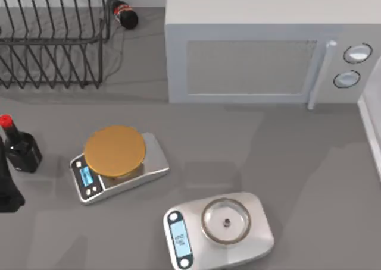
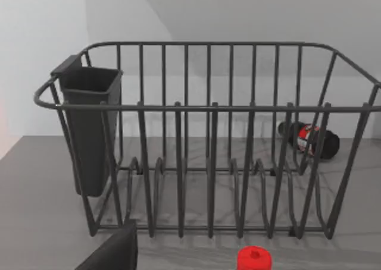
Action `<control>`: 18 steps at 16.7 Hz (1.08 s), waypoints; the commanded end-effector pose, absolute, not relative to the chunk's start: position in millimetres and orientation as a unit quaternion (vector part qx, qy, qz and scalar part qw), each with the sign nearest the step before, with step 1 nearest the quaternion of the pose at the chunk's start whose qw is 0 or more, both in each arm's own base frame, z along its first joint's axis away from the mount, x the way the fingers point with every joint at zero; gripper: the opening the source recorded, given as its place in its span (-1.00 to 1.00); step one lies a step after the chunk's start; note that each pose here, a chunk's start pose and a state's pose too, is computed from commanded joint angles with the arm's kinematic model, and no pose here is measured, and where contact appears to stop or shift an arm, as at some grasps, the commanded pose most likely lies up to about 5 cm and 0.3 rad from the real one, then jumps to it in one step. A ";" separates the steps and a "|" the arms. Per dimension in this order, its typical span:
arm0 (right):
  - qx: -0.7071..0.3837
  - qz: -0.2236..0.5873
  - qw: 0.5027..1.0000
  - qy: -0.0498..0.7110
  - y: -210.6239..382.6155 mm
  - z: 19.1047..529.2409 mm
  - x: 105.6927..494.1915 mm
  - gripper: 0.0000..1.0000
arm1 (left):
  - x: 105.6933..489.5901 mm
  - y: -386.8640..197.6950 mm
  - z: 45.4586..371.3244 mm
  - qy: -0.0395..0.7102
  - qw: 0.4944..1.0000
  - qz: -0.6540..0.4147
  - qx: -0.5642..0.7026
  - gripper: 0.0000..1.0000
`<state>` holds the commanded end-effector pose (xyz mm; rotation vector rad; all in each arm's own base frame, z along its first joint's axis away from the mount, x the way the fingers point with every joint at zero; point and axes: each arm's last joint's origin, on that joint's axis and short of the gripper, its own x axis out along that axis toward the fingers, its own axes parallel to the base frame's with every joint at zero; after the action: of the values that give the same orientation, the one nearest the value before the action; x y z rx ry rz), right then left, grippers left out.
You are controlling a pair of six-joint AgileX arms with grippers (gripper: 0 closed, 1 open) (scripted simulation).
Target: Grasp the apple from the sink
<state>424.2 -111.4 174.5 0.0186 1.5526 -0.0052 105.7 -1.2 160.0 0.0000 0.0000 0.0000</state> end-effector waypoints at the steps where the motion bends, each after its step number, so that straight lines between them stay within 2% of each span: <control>1: 0.009 -0.002 0.711 0.703 -110.6 195.7 421.5 -1.00 | 105.7 -1.2 160.0 0.000 1.000 0.000 0.000 1.00; 4: 0.008 -0.003 0.716 0.698 -107.0 251.6 409.8 -1.00 | 105.7 -1.2 160.0 0.000 1.000 0.000 0.000 1.00; 7: 0.005 -0.005 0.725 0.689 -103.8 282.9 400.3 -1.00 | 105.7 -1.2 160.0 0.000 1.000 0.000 0.000 1.00; 13: 0.005 -0.004 0.724 0.689 -96.9 284.2 400.4 -1.00 | 105.7 -1.2 160.0 0.000 1.000 0.000 0.000 1.00; 18: 0.011 0.007 0.719 0.695 -19.8 291.8 396.5 -1.00 | 105.7 -1.2 160.0 0.000 1.000 0.000 0.000 1.00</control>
<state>396.5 -19.8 291.8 0.0251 1.5374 0.0153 105.7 -1.2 160.0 0.0000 0.0000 0.0000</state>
